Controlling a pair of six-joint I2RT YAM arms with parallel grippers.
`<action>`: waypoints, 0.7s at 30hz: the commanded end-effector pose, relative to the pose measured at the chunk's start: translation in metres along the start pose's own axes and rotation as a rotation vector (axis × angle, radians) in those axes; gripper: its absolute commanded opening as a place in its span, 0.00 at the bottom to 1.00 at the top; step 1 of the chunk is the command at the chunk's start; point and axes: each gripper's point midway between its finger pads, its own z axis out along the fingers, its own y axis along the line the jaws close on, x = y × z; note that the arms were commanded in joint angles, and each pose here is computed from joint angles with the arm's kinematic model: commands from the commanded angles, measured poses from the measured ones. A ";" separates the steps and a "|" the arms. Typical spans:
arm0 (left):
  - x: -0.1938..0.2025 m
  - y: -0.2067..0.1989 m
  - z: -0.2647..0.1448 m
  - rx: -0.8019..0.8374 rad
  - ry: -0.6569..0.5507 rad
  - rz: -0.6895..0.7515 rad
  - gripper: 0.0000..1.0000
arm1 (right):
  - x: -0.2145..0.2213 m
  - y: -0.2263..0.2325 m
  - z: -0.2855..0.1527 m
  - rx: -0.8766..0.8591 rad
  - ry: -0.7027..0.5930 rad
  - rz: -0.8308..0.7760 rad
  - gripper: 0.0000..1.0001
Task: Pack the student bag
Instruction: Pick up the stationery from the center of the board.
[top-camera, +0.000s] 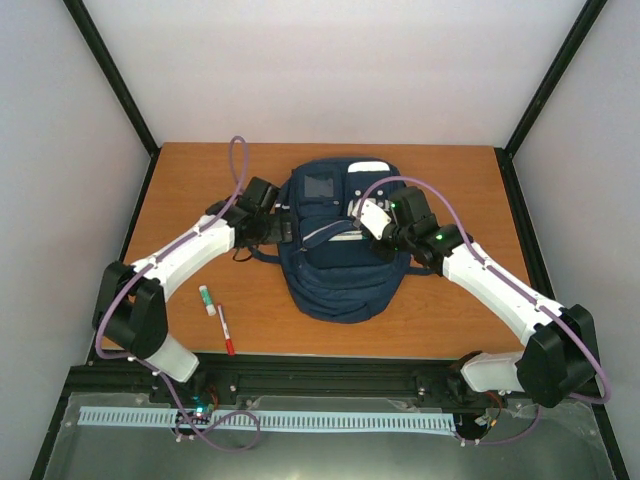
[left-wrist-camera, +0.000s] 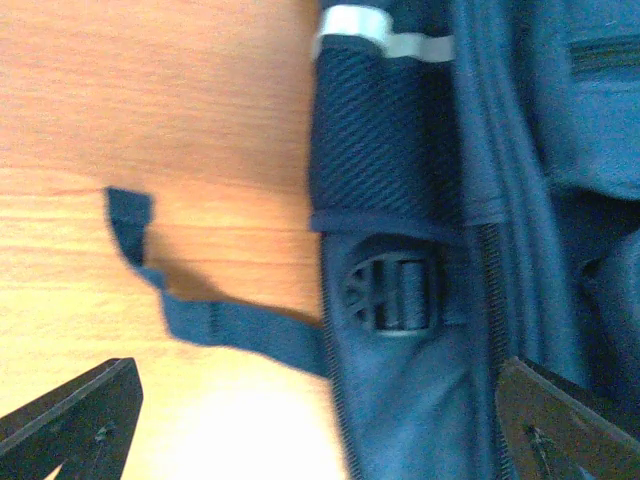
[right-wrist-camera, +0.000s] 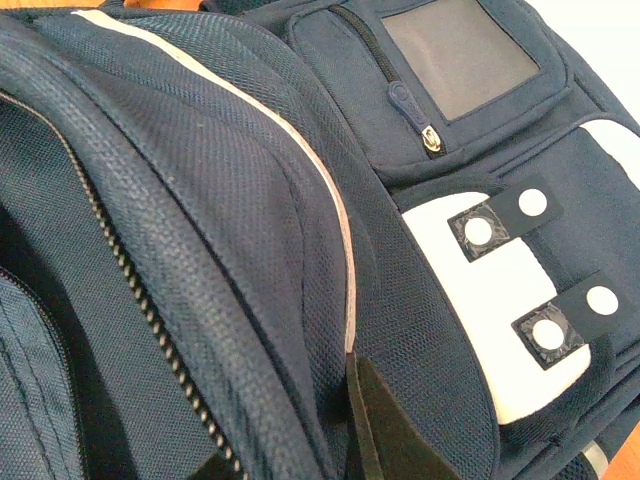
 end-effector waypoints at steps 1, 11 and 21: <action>0.026 0.042 -0.015 -0.179 0.073 0.020 1.00 | -0.022 0.002 -0.010 -0.013 -0.099 -0.004 0.06; 0.074 0.049 -0.019 -0.029 0.086 0.088 1.00 | -0.020 0.007 -0.005 -0.038 -0.094 -0.007 0.07; 0.059 0.085 -0.051 -0.160 -0.100 -0.129 1.00 | -0.019 0.008 -0.004 -0.046 -0.093 -0.007 0.07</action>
